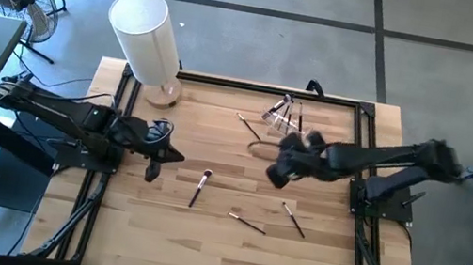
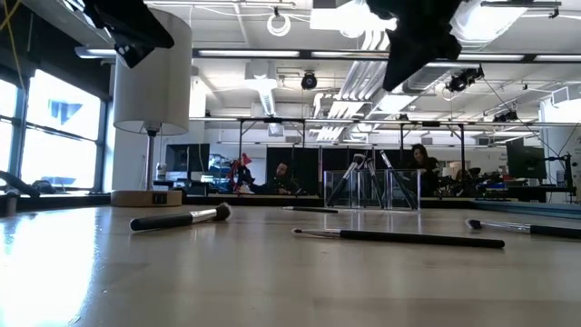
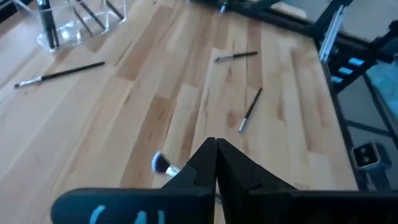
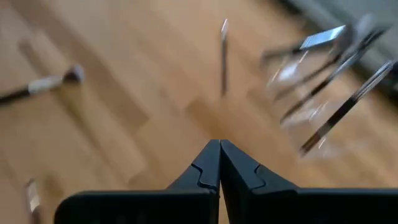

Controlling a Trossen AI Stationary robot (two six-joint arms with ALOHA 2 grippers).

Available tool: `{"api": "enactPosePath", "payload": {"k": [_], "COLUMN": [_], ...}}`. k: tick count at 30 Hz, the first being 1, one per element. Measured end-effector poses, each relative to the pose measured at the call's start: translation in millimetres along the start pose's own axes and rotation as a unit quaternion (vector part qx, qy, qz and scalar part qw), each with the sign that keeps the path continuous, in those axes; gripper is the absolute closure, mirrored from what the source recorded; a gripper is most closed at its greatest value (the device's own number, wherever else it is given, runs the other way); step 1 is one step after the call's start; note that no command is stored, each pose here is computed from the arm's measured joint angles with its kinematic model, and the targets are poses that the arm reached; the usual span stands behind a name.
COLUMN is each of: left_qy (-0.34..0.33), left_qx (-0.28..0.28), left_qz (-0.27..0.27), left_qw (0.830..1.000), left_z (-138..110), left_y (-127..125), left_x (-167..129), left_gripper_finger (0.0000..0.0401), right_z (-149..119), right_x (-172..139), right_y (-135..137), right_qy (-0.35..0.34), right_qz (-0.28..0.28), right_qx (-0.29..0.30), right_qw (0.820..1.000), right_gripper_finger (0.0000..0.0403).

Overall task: Pick & Place Makeup Brushes
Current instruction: Put the black makeup brush into the transparent organizer

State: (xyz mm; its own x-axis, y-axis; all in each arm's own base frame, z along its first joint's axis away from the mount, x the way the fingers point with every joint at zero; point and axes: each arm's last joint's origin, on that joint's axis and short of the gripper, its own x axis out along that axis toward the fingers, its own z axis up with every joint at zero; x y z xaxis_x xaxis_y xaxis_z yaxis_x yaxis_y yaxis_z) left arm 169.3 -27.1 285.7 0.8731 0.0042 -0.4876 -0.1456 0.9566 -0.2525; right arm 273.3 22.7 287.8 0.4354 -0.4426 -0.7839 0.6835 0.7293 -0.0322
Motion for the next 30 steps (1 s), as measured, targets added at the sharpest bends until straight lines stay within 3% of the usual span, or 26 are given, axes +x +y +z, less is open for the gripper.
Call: {"api": "enactPosePath", "payload": {"k": [6, 11, 15, 22, 30], "left_qy": [0.022, 0.047, 0.068, 0.099, 0.093], "left_qx": [0.023, 0.01, 0.008, -0.001, 0.001], "left_qz": [0.013, -0.045, -0.059, -0.053, -0.041], "left_qw": [0.999, 0.998, 0.996, 0.994, 0.995], "left_z": [-4, -6, -9, -14, -14], "left_y": [2, -1, -1, 0, 1], "left_x": [1, 2, 2, 1, 1], "left_gripper_finger": [0.04, 0.04, 0.04, 0.04, 0.04], "right_z": [-9, -24, -39, -69, -88], "right_x": [22, 45, 61, 82, 93], "right_y": [29, 38, 41, 45, 43], "right_qy": [0.166, 0.254, 0.296, 0.335, 0.34], "right_qz": [-0.034, -0.06, -0.059, -0.006, 0.009], "right_qx": [0.035, 0.037, 0.043, 0.064, 0.069], "right_qw": [0.985, 0.965, 0.952, 0.94, 0.938], "right_gripper_finger": [0.0402, 0.0383, 0.0346, 0.0287, 0.0283]}}
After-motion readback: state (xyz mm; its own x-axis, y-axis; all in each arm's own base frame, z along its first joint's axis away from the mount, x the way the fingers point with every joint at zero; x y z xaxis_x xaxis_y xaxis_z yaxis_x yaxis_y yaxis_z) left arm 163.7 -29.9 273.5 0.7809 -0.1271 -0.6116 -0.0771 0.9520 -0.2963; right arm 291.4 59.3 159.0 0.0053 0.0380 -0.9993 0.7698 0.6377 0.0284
